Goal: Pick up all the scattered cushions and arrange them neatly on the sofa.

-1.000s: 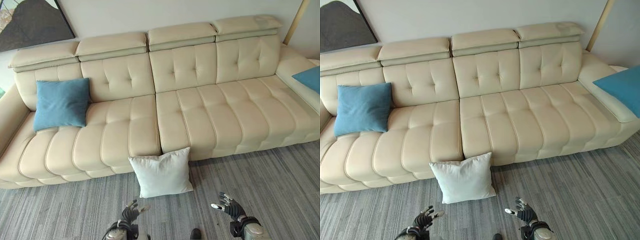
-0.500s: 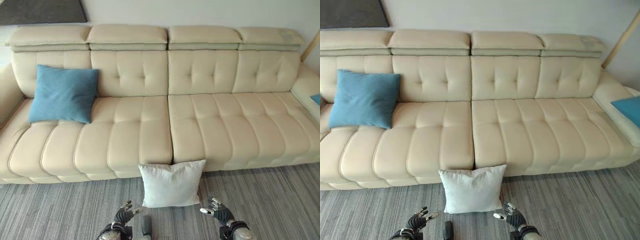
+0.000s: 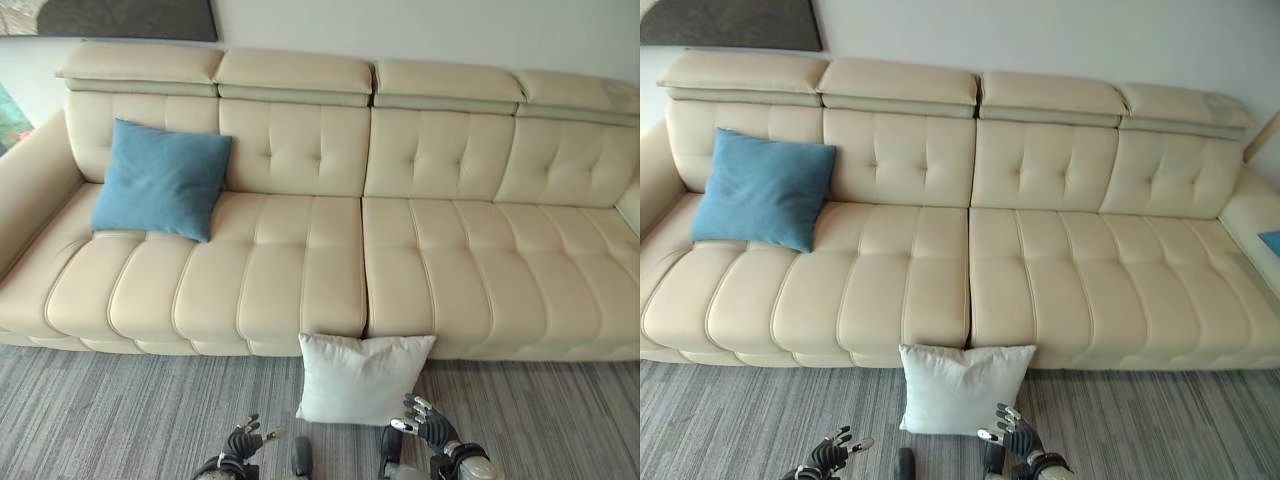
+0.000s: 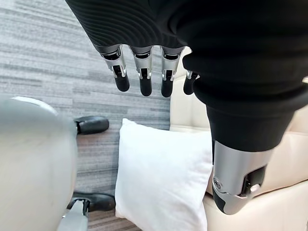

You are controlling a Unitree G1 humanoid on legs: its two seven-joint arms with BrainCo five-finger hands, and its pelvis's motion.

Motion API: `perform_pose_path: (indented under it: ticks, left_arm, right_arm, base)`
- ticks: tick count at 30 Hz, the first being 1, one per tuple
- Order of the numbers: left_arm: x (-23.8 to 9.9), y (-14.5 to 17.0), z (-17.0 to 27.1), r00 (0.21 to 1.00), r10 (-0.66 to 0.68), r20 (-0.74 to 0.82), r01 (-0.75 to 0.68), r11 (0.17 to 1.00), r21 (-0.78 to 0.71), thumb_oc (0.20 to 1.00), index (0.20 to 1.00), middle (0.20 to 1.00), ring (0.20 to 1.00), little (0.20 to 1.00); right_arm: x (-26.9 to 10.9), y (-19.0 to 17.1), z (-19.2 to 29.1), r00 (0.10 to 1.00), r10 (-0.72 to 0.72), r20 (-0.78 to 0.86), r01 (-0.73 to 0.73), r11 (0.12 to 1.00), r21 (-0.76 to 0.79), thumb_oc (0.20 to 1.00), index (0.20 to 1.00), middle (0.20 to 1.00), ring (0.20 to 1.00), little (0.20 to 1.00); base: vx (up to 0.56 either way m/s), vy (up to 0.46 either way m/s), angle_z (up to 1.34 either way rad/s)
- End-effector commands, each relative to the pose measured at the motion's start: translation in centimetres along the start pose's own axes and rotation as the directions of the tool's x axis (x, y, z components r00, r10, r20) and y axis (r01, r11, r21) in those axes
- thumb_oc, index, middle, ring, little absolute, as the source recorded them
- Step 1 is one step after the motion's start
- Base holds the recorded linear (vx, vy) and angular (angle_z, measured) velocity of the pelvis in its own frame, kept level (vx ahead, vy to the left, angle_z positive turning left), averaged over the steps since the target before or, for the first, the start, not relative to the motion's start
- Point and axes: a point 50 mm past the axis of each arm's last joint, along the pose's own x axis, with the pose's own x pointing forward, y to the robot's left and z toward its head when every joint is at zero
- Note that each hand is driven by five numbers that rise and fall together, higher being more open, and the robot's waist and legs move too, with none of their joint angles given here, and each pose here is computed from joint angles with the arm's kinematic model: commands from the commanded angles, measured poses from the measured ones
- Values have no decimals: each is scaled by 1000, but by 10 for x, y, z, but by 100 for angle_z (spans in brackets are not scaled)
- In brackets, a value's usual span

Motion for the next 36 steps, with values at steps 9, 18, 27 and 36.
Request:
perform_pose_path:
  ticks: [9, 18, 27, 36]
  left_arm:
    - [18, -3, 70, 983, -33, 179, 12, 993, 115, 1000, 1000, 1000, 1000, 1000]
    - [10, 49, 189, 865, 121, 488, -260, 939, 227, 1000, 1000, 1000, 1000, 1000]
    - [-8, 55, 259, 732, 197, 652, -308, 949, 60, 1000, 1000, 1000, 1000, 1000]
    - [0, 31, 254, 755, 155, 637, -176, 984, -31, 1000, 1000, 1000, 1000, 1000]
  right_arm:
    - [10, -18, 59, 986, -8, 165, 34, 988, -153, 1000, 1000, 1000, 1000, 1000]
    - [16, -44, 177, 908, -57, 416, 166, 959, -231, 1000, 1000, 1000, 1000, 1000]
    - [6, -7, 274, 732, -21, 681, 228, 949, -216, 1000, 1000, 1000, 1000, 1000]
    - [-7, -25, 281, 548, -387, 742, 516, 854, 64, 1000, 1000, 1000, 1000, 1000]
  base:
    - [-5, -52, 1]
    - [-158, -10, -8]
    - [-143, -1, 8]
    - [-40, 33, 8]
